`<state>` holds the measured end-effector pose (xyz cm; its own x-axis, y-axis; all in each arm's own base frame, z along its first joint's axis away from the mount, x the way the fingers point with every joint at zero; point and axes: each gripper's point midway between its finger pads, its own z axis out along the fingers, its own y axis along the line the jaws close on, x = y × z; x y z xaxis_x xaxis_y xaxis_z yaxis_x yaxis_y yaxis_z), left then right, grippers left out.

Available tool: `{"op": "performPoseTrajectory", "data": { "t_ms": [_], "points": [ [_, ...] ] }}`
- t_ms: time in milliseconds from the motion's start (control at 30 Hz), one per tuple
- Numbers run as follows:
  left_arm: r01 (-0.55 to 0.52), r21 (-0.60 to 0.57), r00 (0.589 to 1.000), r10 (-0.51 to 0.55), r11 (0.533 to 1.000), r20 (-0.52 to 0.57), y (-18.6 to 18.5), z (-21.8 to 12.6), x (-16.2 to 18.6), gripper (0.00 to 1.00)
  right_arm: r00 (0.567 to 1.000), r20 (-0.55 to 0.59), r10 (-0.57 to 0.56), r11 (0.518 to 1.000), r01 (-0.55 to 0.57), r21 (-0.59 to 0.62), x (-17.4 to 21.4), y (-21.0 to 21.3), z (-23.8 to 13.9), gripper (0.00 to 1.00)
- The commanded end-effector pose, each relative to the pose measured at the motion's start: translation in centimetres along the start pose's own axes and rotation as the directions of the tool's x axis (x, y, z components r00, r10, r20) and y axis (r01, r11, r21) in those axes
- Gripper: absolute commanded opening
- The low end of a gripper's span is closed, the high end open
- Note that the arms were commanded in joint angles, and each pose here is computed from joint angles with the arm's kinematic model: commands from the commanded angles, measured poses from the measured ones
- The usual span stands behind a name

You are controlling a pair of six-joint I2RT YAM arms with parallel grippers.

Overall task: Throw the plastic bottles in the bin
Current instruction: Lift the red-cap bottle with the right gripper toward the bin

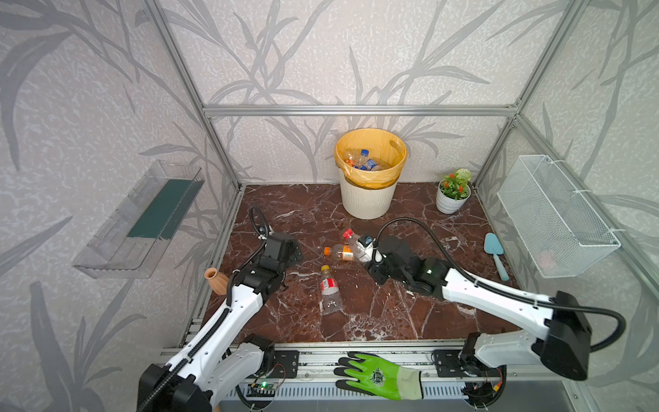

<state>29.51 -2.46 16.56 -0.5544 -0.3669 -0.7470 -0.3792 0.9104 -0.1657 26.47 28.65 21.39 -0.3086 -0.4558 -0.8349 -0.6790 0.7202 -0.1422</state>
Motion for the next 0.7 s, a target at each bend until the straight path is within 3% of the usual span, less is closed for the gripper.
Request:
{"op": "performPoseTrajectory", "data": {
  "t_ms": [0,167,267,333,433,533,667],
  "points": [
    [0.008,-0.019,1.000,-0.008,1.000,-0.009,0.4,0.6,0.4,0.99,0.938,0.340,0.061,0.988,-0.105,0.112,-7.4,-4.2,-4.8,0.50],
    [0.010,-0.007,1.000,-0.010,1.000,-0.012,0.0,0.8,0.4,0.99,0.811,0.584,0.013,0.956,-0.181,0.230,-13.9,-9.0,-12.2,0.49],
    [0.010,-0.001,1.000,-0.010,1.000,-0.014,-0.1,0.9,0.4,0.99,0.737,0.676,-0.024,0.937,-0.220,0.272,-17.3,-11.6,-15.6,0.49],
    [0.011,0.003,1.000,-0.011,1.000,-0.016,-0.2,0.8,0.5,0.99,0.713,0.700,-0.041,0.931,-0.228,0.286,-19.1,-13.1,-16.4,0.49],
    [0.011,0.005,1.000,-0.011,1.000,-0.016,-0.2,0.8,0.5,0.99,0.713,0.700,-0.041,0.931,-0.228,0.286,-21.5,-15.4,-15.2,0.50],
    [0.015,0.014,1.000,-0.015,1.000,-0.015,-0.3,0.7,0.4,0.99,0.740,0.672,0.031,0.939,-0.252,0.235,-23.1,-18.3,-11.1,0.51],
    [0.019,0.017,1.000,-0.019,1.000,-0.010,-0.3,0.6,0.3,0.99,0.834,0.522,0.178,0.949,-0.286,0.133,-23.8,-22.2,-2.1,0.55]
  ]
}}
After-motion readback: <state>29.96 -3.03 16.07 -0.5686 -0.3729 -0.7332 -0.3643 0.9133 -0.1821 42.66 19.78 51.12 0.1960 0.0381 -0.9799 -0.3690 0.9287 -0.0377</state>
